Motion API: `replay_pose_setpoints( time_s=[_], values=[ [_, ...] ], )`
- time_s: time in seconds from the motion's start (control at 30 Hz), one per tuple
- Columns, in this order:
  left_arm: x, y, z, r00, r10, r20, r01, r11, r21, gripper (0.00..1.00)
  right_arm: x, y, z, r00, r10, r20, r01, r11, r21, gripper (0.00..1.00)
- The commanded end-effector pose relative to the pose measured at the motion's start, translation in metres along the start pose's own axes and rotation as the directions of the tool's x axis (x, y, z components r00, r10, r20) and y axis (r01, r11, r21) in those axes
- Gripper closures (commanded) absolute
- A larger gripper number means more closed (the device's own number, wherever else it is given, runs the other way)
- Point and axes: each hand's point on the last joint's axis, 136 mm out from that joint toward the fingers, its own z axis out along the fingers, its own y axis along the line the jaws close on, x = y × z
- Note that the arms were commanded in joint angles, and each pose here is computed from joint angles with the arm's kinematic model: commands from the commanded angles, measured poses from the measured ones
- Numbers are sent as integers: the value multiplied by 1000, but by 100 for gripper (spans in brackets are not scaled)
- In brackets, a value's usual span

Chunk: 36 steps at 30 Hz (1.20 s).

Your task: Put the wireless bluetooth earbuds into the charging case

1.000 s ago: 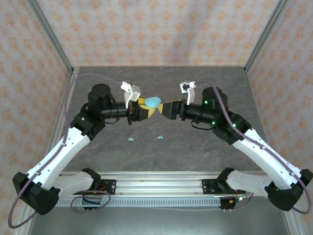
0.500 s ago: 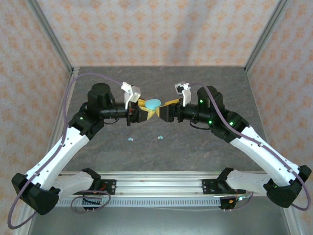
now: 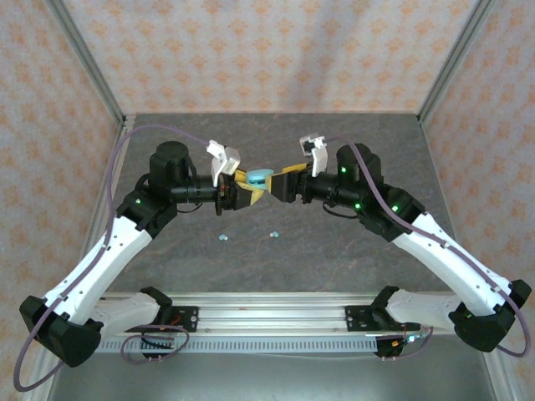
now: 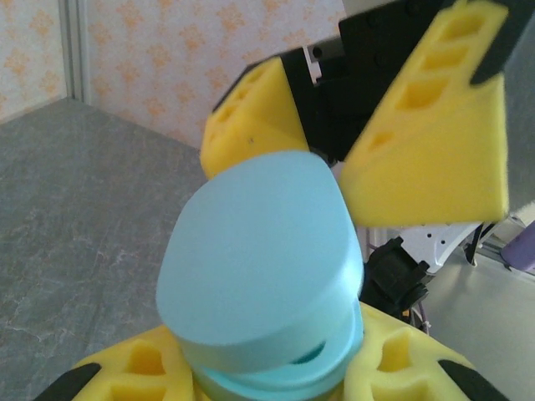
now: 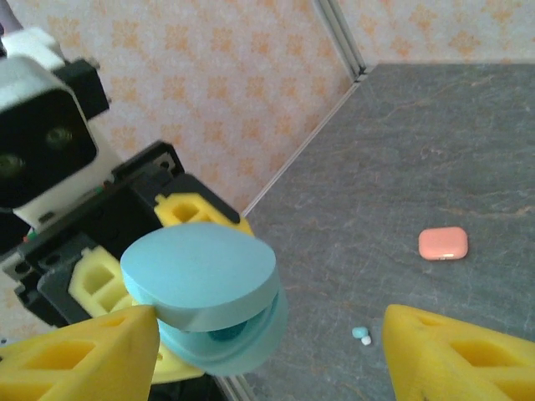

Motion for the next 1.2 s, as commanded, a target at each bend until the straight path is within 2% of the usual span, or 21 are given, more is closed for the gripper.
replay_pose_setpoints(
  time_s=[0.0,0.47,0.8,0.9,1.07,1.17],
  values=[
    [-14,-20,-5,998,61,25,-63,996,64,83,-24,0,-3,996,19,88,-21,999,24,29],
    [-25,-19,-8,994,92,56,-94,995,35,82,-4,-3,18,957,289,39,-286,956,-59,27],
    [-34,-15,-9,988,124,90,-124,992,-6,82,0,1,23,915,403,32,-396,910,-123,28],
    [-32,-9,-8,988,133,81,-131,991,-34,81,-4,7,23,904,427,29,-416,894,-166,36],
    [-27,0,-7,987,145,74,-139,987,-76,77,-7,14,25,892,452,20,-438,873,-214,66],
    [-27,5,-7,986,149,77,-141,985,-103,75,-10,15,26,878,478,27,-459,856,-239,76]
  ],
)
